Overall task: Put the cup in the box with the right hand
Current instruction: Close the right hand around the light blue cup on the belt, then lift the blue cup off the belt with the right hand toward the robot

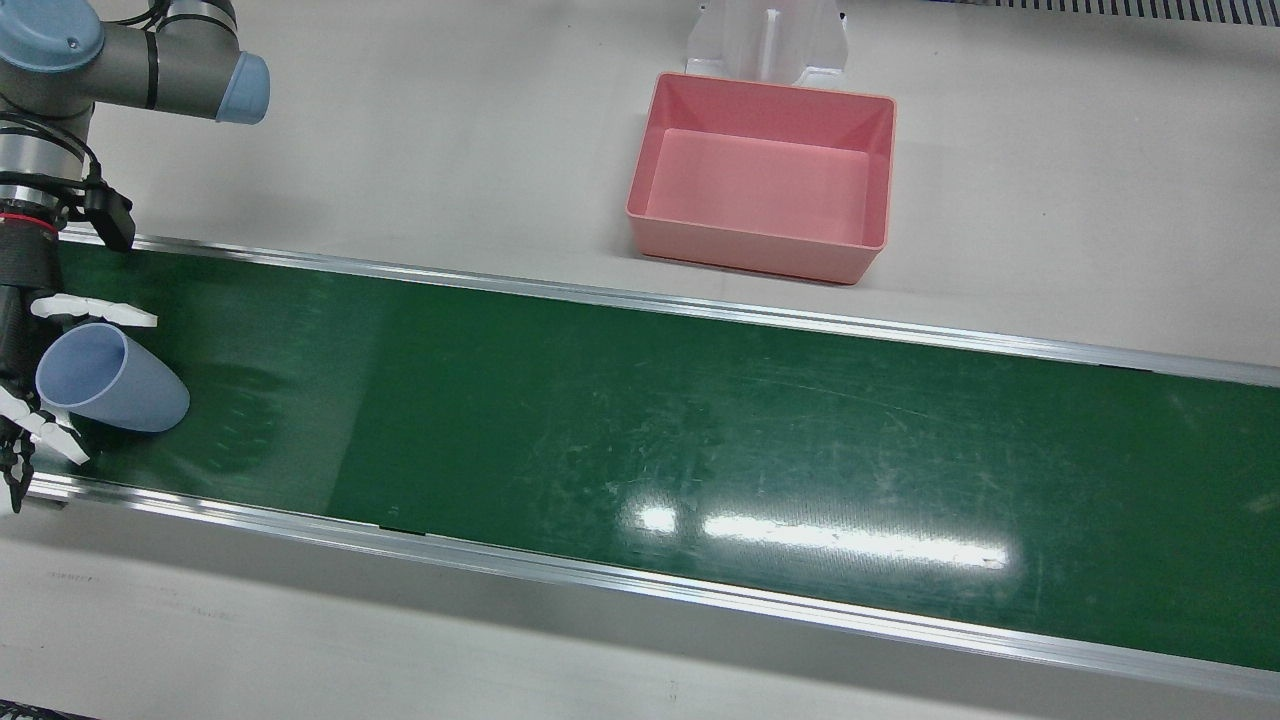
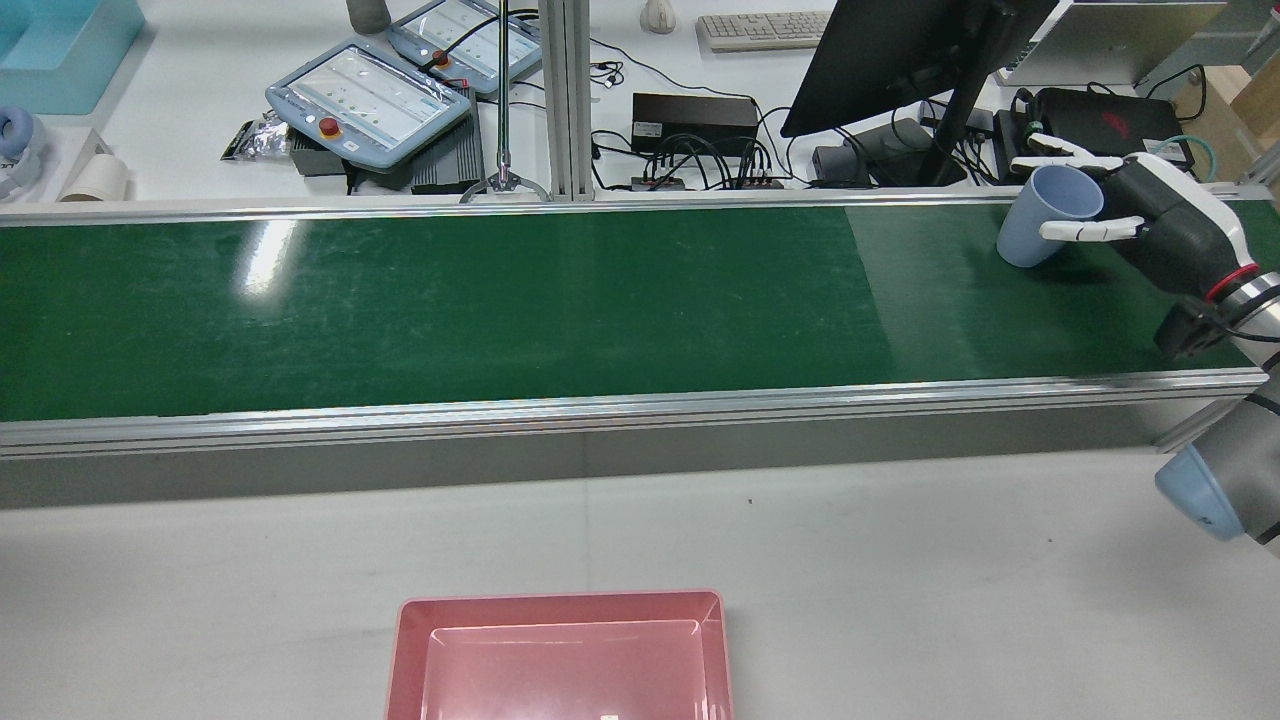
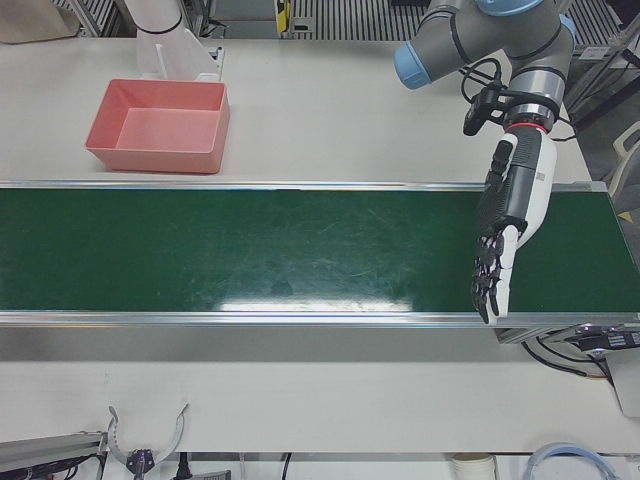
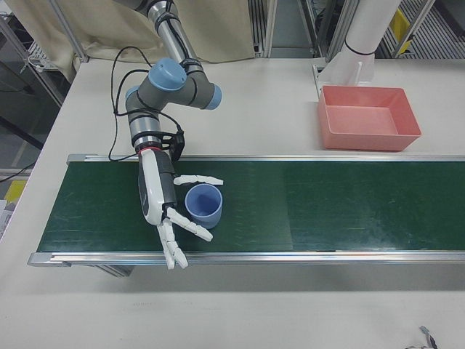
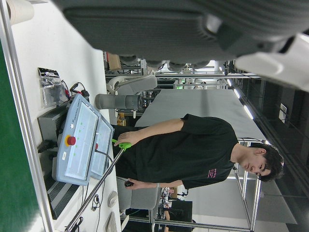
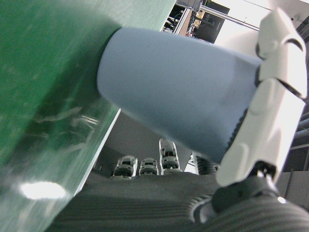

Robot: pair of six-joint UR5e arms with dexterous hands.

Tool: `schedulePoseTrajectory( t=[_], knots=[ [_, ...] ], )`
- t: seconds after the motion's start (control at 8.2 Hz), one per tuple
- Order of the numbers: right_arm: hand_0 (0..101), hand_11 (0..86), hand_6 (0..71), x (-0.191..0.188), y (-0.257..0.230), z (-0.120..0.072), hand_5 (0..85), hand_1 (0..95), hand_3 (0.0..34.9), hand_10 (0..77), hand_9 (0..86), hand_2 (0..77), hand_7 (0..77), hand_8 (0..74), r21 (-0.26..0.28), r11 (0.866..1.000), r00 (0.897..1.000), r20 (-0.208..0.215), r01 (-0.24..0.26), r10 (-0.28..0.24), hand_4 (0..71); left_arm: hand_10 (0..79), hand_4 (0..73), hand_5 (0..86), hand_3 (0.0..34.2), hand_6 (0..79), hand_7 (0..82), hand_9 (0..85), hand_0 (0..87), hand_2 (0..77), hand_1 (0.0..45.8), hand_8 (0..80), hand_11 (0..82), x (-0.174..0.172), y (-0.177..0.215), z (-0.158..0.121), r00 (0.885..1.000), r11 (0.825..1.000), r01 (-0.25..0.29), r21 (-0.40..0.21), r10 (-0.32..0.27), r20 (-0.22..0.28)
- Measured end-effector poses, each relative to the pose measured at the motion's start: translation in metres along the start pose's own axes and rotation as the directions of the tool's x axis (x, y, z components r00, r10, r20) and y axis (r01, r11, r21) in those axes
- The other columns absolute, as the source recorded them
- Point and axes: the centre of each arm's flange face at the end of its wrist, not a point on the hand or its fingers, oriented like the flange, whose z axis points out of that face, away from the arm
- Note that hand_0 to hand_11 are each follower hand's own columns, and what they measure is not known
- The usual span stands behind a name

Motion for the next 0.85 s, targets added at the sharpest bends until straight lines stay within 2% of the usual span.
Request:
schedulePoseTrajectory(
  t=[0.12, 0.24, 0.37, 0.49, 0.61, 0.73, 0.85],
  knots=[
    [49, 6.5, 4.4, 0.000, 0.000, 0.000, 4.9, 15.8, 0.0, 2.7, 4.9, 9.8, 13.1, 0.5, -0.002, 1.000, 1.000, 0.002, -0.004, 0.004, 14.7, 0.0, 1.1, 0.0, 0.0, 0.5, 0.5, 0.0, 0.0, 0.5, 0.5, 0.0, 0.0, 0.000, 0.000, 0.000, 1.000, 1.000, 0.000, 0.001, 0.000, 0.000],
    [46, 9.8, 7.6, -0.002, 0.000, 0.000, 3.8, 12.0, 0.0, 6.0, 9.3, 23.5, 27.8, 2.2, 0.000, 1.000, 1.000, 0.012, -0.008, 0.008, 18.5, 0.0, 1.1, 0.5, 0.0, 0.0, 0.5, 0.0, 0.0, 0.5, 0.5, 0.0, 0.0, 0.000, 0.000, 0.000, 1.000, 1.000, 0.000, 0.001, 0.000, 0.000],
    [34, 20.2, 19.1, -0.006, -0.002, 0.000, 6.5, 0.0, 0.0, 16.9, 19.6, 37.6, 38.2, 15.3, 0.008, 1.000, 0.999, 0.036, -0.018, 0.017, 25.6, 0.0, 1.1, 0.5, 0.0, 0.5, 0.5, 0.0, 0.0, 0.5, 0.5, 0.0, 0.0, 0.000, 0.000, 0.000, 1.000, 1.000, 0.000, 0.001, 0.000, 0.000],
    [37, 31.6, 31.1, -0.010, -0.003, -0.001, 8.2, 0.0, 0.0, 29.5, 31.1, 37.6, 48.5, 28.4, 0.015, 0.999, 0.997, 0.062, -0.036, 0.035, 29.5, 0.0, 1.1, 0.5, 0.0, 0.5, 0.5, 0.0, 0.0, 0.5, 0.5, 0.0, 0.0, 0.000, -0.001, 0.000, 1.000, 1.000, 0.000, 0.001, 0.000, 0.000],
    [45, 46.4, 41.5, -0.017, 0.003, 0.000, 16.9, 0.0, 0.7, 43.6, 49.1, 55.1, 57.8, 47.5, 0.006, 0.998, 0.995, 0.084, -0.055, 0.054, 30.5, 0.0, 1.1, 0.5, 0.0, 0.5, 0.5, 0.0, 0.0, 0.5, 0.5, 0.0, 0.0, 0.000, 0.000, 0.000, 1.000, 1.000, 0.000, 0.001, 0.000, 0.000],
    [45, 46.4, 41.5, -0.027, 0.019, 0.002, 16.9, 0.0, 0.7, 43.6, 49.1, 55.1, 57.8, 47.5, -0.025, 0.997, 0.992, 0.107, -0.069, 0.071, 30.5, 0.0, 1.1, 0.5, 0.0, 0.0, 0.5, 0.0, 0.0, 0.5, 0.5, 0.0, 0.0, 0.000, 0.000, 0.000, 1.000, 1.000, 0.000, 0.000, 0.000, 0.000],
    [47, 49.6, 43.1, -0.040, 0.048, 0.005, 20.7, 0.0, 0.8, 46.4, 50.7, 59.5, 57.8, 50.2, -0.076, 0.994, 0.988, 0.128, -0.079, 0.089, 31.1, 0.0, 1.1, 0.5, 0.0, 0.0, 0.5, 0.0, 0.0, 0.5, 0.5, 0.0, 0.0, 0.000, 0.000, 0.000, 1.000, 1.000, 0.000, 0.000, 0.000, 0.000]
  ],
)
